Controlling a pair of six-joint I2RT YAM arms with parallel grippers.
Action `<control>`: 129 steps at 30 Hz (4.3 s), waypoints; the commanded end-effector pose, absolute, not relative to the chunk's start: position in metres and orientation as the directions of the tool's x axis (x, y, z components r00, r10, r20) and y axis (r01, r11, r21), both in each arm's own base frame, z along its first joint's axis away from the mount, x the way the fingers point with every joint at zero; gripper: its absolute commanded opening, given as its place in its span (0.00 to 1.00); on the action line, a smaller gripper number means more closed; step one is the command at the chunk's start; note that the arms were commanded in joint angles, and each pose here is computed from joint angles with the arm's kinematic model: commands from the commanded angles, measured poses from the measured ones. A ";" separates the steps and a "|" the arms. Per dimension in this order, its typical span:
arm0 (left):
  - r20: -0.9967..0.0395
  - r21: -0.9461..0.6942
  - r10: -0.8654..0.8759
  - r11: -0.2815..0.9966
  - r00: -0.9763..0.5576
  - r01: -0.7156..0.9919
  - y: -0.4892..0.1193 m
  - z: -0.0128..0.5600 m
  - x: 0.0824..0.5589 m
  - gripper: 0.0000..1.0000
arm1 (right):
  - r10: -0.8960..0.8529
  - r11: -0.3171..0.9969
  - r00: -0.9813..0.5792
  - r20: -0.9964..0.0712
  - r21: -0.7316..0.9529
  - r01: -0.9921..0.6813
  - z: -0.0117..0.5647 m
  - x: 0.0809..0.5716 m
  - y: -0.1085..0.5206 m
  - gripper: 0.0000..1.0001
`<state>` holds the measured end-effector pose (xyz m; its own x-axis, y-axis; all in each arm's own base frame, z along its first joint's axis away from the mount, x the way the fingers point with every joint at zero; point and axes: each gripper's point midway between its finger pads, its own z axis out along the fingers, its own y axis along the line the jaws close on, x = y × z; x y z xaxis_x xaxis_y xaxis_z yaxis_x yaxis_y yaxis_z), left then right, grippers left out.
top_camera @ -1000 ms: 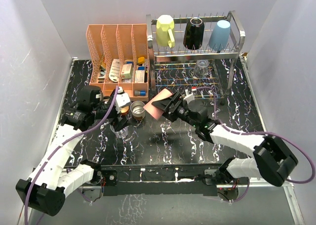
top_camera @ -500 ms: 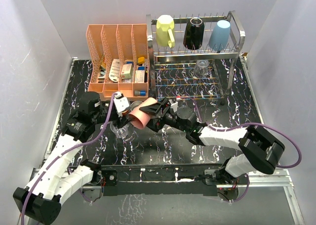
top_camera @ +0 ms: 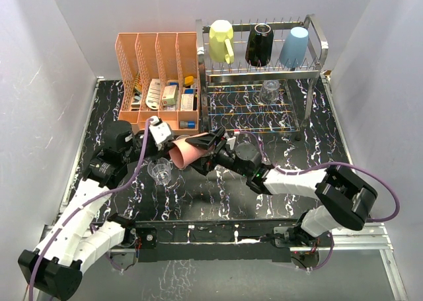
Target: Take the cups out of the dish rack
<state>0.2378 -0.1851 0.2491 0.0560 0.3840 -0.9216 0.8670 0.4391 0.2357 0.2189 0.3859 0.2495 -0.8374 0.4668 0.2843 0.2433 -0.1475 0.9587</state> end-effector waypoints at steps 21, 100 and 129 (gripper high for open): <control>-0.639 -0.018 0.687 0.437 -0.346 0.899 -0.167 0.206 0.234 0.00 | 0.707 0.456 -0.650 -0.278 0.882 0.118 0.159 0.254 0.187 0.98; -0.615 -0.097 0.481 0.740 -0.625 0.666 -0.118 0.208 0.329 0.95 | 0.076 0.964 -0.222 -0.972 0.015 0.265 0.141 0.573 0.045 0.98; -0.632 -0.116 0.483 0.715 -0.606 0.690 -0.124 0.222 0.323 0.97 | 0.059 0.970 -0.172 -0.983 0.016 0.244 0.146 0.617 0.039 0.72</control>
